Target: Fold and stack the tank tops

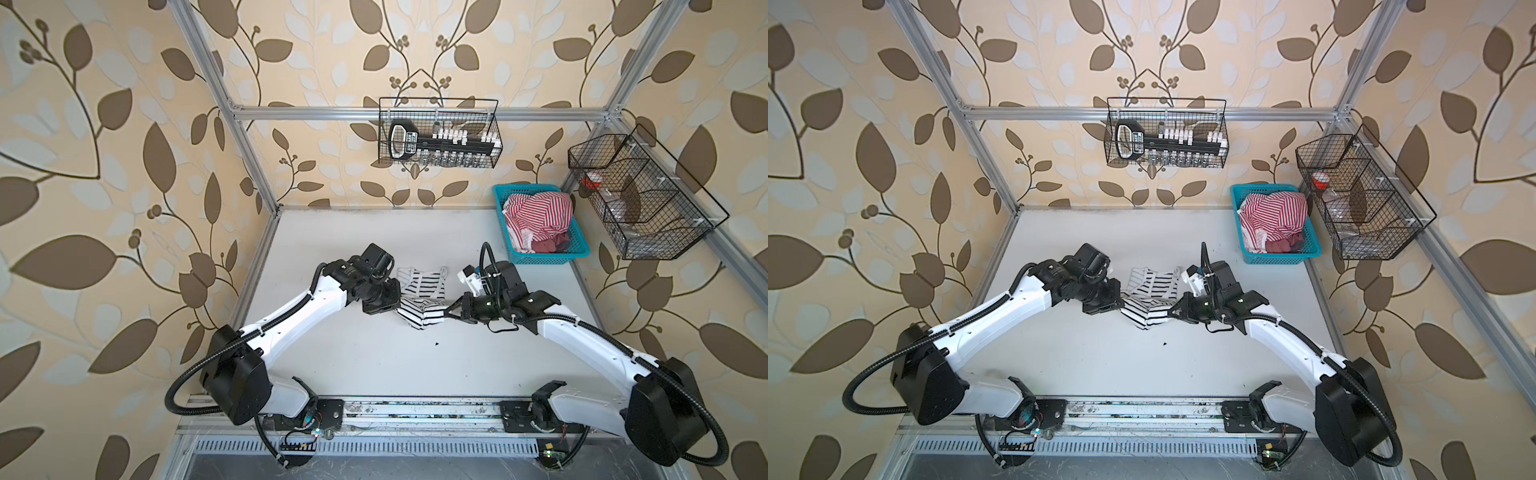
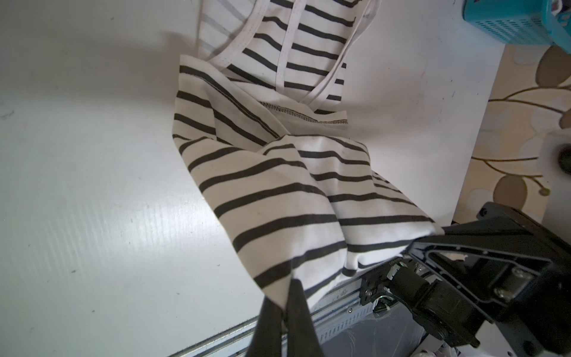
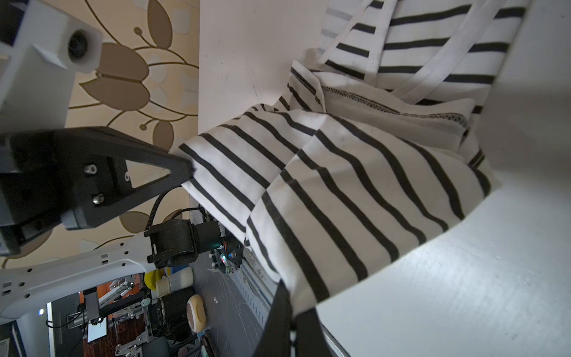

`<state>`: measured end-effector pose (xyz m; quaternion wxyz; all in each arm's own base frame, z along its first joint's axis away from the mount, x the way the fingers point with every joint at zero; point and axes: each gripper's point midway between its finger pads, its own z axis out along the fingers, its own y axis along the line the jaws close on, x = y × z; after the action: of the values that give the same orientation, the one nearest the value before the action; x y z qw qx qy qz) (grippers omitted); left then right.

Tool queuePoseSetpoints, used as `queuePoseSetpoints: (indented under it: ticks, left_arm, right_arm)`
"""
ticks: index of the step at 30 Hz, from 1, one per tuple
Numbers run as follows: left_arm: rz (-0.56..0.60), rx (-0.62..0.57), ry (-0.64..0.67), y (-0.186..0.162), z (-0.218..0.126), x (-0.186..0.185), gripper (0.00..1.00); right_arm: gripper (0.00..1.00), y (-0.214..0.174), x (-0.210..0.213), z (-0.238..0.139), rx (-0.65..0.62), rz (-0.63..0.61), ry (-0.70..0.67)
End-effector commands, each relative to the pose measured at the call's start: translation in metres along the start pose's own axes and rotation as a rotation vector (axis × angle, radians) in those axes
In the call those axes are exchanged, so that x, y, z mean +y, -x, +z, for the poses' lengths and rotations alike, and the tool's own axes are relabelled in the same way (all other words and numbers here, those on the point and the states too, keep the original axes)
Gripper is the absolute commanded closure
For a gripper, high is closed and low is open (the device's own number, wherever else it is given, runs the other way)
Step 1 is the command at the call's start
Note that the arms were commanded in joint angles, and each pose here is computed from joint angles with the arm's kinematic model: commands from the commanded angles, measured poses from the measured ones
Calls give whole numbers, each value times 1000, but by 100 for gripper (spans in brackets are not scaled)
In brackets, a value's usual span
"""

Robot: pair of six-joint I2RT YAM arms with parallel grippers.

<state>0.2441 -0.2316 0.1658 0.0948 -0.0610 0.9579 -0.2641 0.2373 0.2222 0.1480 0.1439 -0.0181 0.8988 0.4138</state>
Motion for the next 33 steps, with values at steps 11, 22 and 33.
queuePoseSetpoints:
  ticks: [11, 22, 33]
  left_arm:
    - [-53, -46, 58, 68, 15, 4, 100]
    - [-130, -21, 4, 155, 60, 11, 84]
    - [-295, -99, -28, 227, 82, 44, 61]
  right_arm:
    - [100, 64, -29, 2, -40, 82, -18]
    - [99, 140, -69, 44, -10, 178, 9]
    - [64, 212, -96, 65, -100, 273, 97]
